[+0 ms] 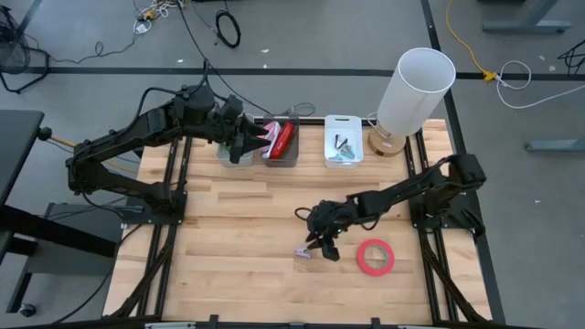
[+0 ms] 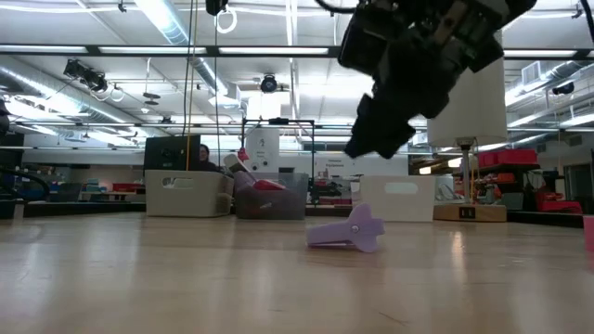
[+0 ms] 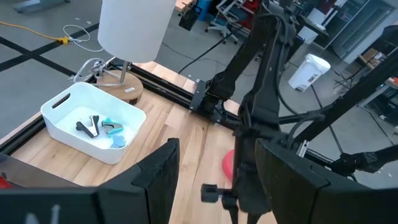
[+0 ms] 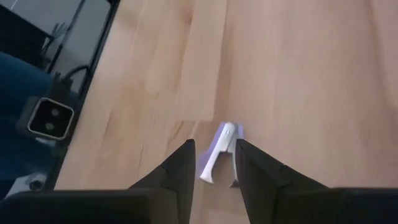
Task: Pick and place Stapler, Stapler remover, tape
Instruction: Put the violet staple remover into the white bin
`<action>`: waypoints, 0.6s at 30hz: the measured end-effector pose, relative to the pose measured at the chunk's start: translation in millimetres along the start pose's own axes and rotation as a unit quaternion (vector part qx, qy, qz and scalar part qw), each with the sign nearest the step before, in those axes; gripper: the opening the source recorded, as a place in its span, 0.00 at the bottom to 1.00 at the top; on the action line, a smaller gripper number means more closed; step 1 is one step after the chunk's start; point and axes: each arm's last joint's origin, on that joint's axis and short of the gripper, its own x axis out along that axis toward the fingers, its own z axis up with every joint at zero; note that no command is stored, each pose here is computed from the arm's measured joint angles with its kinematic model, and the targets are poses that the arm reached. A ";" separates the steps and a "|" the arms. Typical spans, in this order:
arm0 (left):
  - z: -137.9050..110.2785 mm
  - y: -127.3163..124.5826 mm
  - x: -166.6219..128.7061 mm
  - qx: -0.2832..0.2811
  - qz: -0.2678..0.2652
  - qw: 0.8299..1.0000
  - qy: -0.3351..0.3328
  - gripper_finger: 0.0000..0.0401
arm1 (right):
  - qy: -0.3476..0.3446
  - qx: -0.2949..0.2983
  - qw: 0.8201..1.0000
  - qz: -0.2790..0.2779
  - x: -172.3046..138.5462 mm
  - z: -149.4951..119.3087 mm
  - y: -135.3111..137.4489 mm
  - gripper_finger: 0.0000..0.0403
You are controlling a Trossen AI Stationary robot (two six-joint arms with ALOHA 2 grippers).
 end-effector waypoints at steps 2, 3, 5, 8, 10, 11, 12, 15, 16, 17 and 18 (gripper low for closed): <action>0.0 0.0 0.0 0.000 0.000 1.000 0.000 0.53 | 0.010 0.004 1.000 0.002 6.7 -4.2 -0.3 0.29; 0.0 0.0 0.1 0.000 0.000 1.000 0.000 0.53 | 0.013 0.004 1.000 0.002 9.4 -5.7 -0.6 0.29; 0.0 0.0 0.0 0.000 0.000 1.000 0.000 0.53 | 0.017 0.005 1.000 0.001 12.7 -7.7 -1.5 0.28; -0.1 0.0 0.1 0.000 0.000 1.000 0.000 0.53 | 0.024 0.006 1.000 -0.002 17.2 -10.8 -3.7 0.28; 0.0 0.0 0.1 0.000 0.000 1.000 0.000 0.53 | 0.030 0.005 1.000 -0.004 20.6 -13.2 -5.7 0.28; 0.0 0.0 0.1 0.000 0.000 1.000 0.000 0.53 | 0.032 0.005 0.999 -0.008 22.1 -14.1 -6.7 0.28; -0.1 0.0 0.1 0.000 0.000 1.000 0.000 0.53 | 0.034 0.006 0.999 -0.013 23.3 -15.2 -7.6 0.28; 0.0 0.0 0.1 0.003 0.000 1.000 0.000 0.53 | 0.034 0.006 0.999 -0.025 27.8 -17.6 -10.2 0.28; 0.0 0.0 0.1 0.004 0.000 1.000 0.000 0.53 | 0.034 0.006 0.999 -0.025 28.9 -18.0 -10.8 0.28; 0.0 0.0 0.1 0.004 0.000 1.000 0.000 0.53 | 0.035 0.007 0.999 -0.025 30.3 -18.7 -11.5 0.28; 0.0 0.1 0.0 0.004 0.000 1.000 0.000 0.53 | 0.033 0.006 0.999 -0.024 32.2 -19.2 -12.1 0.28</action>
